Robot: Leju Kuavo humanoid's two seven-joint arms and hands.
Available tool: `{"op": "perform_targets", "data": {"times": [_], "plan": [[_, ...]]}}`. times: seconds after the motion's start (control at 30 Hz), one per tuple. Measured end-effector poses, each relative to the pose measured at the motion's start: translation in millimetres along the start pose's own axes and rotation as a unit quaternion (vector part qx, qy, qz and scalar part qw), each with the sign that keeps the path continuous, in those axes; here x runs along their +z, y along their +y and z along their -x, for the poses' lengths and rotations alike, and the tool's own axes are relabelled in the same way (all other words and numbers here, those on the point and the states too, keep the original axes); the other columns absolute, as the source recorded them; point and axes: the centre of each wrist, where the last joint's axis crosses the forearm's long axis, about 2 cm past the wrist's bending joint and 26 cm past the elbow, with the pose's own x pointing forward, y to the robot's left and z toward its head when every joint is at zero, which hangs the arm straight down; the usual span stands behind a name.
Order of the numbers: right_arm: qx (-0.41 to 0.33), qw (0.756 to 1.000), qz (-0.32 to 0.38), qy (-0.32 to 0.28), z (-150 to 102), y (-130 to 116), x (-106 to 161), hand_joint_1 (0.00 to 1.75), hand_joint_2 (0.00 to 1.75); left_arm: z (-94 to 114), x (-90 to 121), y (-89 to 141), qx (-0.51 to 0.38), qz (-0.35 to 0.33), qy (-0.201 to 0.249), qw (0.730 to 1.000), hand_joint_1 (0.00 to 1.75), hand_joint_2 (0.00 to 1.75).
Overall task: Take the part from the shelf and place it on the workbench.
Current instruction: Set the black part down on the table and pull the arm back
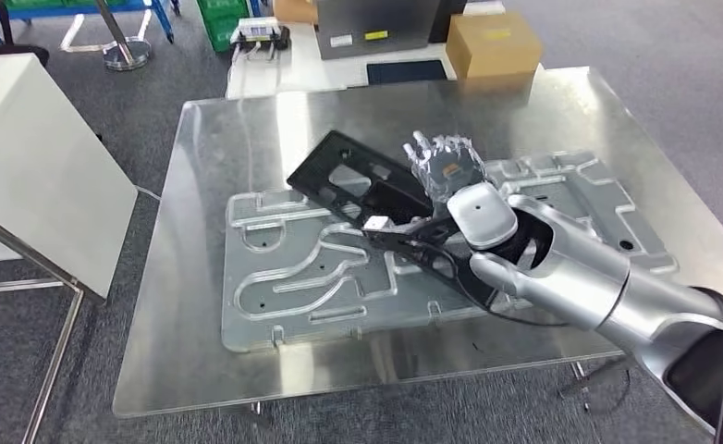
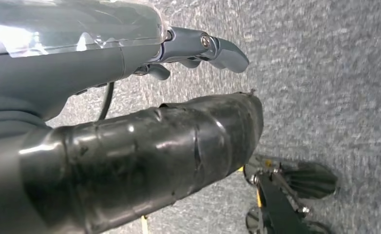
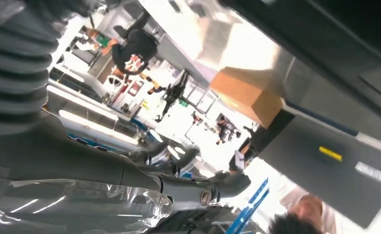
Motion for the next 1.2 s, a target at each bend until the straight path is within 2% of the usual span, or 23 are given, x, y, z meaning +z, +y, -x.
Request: {"op": "perform_targets", "data": {"times": [1.2], "plan": [[0.000,1.000,-0.012,0.029,16.4,0.1,1.3,0.00,0.00,0.8,0.0,0.1,0.002,0.005,0.007,1.000,0.00,0.00]]}}
